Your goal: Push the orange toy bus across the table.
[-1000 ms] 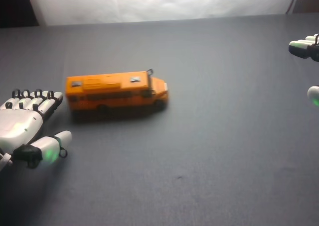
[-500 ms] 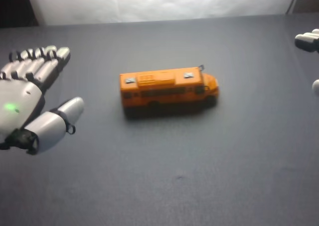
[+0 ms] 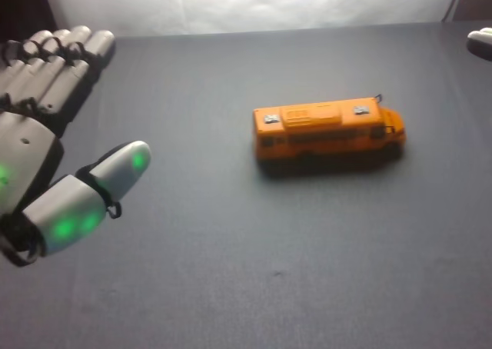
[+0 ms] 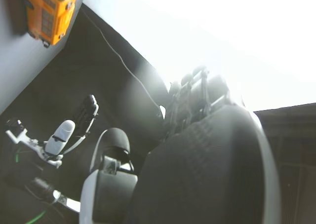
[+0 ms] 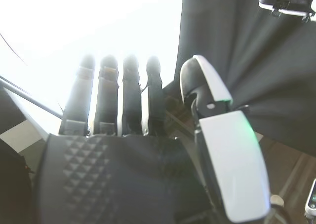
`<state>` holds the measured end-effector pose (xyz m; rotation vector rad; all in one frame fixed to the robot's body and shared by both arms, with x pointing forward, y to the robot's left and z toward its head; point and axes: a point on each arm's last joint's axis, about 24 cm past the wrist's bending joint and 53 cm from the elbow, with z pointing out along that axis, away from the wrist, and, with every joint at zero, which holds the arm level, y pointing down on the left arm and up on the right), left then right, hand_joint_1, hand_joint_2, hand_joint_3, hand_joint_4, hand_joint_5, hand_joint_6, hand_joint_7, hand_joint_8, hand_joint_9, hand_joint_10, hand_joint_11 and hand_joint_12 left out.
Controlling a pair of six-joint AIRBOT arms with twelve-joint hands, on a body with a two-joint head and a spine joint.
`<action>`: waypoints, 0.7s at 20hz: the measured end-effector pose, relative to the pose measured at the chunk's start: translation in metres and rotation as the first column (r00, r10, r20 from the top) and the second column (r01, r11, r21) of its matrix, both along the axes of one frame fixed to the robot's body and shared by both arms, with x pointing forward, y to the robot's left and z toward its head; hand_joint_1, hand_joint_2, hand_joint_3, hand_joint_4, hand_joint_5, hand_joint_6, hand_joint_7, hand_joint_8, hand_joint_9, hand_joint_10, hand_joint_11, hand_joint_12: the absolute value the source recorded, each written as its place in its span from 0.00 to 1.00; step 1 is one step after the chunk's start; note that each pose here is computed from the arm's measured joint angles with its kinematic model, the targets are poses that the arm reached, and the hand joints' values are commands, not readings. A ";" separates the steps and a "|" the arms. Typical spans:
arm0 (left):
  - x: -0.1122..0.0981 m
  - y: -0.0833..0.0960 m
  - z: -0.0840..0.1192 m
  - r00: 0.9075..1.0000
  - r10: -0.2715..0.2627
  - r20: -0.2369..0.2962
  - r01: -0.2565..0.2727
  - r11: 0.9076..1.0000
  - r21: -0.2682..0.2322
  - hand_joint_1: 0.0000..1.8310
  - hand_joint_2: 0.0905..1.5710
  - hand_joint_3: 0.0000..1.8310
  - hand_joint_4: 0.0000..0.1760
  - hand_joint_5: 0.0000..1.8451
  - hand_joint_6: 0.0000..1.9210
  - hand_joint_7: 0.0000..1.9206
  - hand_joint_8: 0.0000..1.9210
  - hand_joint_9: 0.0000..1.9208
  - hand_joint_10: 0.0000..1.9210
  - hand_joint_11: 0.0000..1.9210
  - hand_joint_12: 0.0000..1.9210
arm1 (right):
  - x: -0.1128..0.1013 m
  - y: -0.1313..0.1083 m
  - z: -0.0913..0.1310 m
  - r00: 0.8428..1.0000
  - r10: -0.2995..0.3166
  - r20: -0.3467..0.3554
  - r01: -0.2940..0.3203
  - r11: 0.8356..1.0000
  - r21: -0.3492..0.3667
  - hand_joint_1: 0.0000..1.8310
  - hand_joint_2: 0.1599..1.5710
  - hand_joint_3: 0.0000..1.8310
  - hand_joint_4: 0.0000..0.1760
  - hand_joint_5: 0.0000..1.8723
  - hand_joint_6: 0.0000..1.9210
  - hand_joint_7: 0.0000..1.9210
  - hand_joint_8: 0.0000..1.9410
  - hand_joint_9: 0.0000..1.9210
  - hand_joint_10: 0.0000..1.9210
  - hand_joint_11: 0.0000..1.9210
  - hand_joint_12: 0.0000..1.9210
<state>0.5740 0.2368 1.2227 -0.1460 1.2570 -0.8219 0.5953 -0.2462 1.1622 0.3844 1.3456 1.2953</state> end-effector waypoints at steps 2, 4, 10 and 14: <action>-0.001 0.000 0.002 1.000 -0.004 0.007 0.004 1.000 -0.009 0.00 0.86 0.00 0.00 0.01 0.00 0.00 0.00 0.00 0.00 0.00 0.00 | -0.001 0.000 0.003 1.000 0.003 0.012 -0.003 1.000 0.005 0.43 0.88 0.00 0.00 0.25 0.00 0.24 0.00 0.19 0.00 0.15 0.04; -0.003 -0.001 0.002 1.000 -0.016 0.007 0.016 1.000 -0.017 0.00 0.88 0.01 0.00 0.02 0.00 0.00 0.00 0.00 0.00 0.00 0.00 | 0.000 -0.002 0.005 1.000 -0.003 0.014 0.003 1.000 0.004 0.45 0.87 0.00 0.00 0.27 0.00 0.26 0.01 0.20 0.00 0.16 0.04; -0.006 -0.004 0.003 1.000 -0.027 0.010 0.028 0.999 -0.020 0.00 0.87 0.00 0.00 0.02 0.00 0.00 0.00 0.00 0.00 0.00 0.00 | 0.000 -0.003 0.004 1.000 -0.007 0.010 0.007 1.000 0.002 0.43 0.85 0.00 0.00 0.28 0.00 0.25 0.00 0.20 0.00 0.15 0.04; -0.006 -0.004 0.003 1.000 -0.023 0.006 0.024 0.999 -0.028 0.00 0.87 0.00 0.00 0.03 0.00 0.00 0.00 0.00 0.00 0.00 0.00 | -0.001 -0.004 0.002 1.000 -0.007 0.007 0.007 1.000 0.001 0.45 0.85 0.00 0.00 0.27 0.00 0.24 0.00 0.19 0.00 0.14 0.04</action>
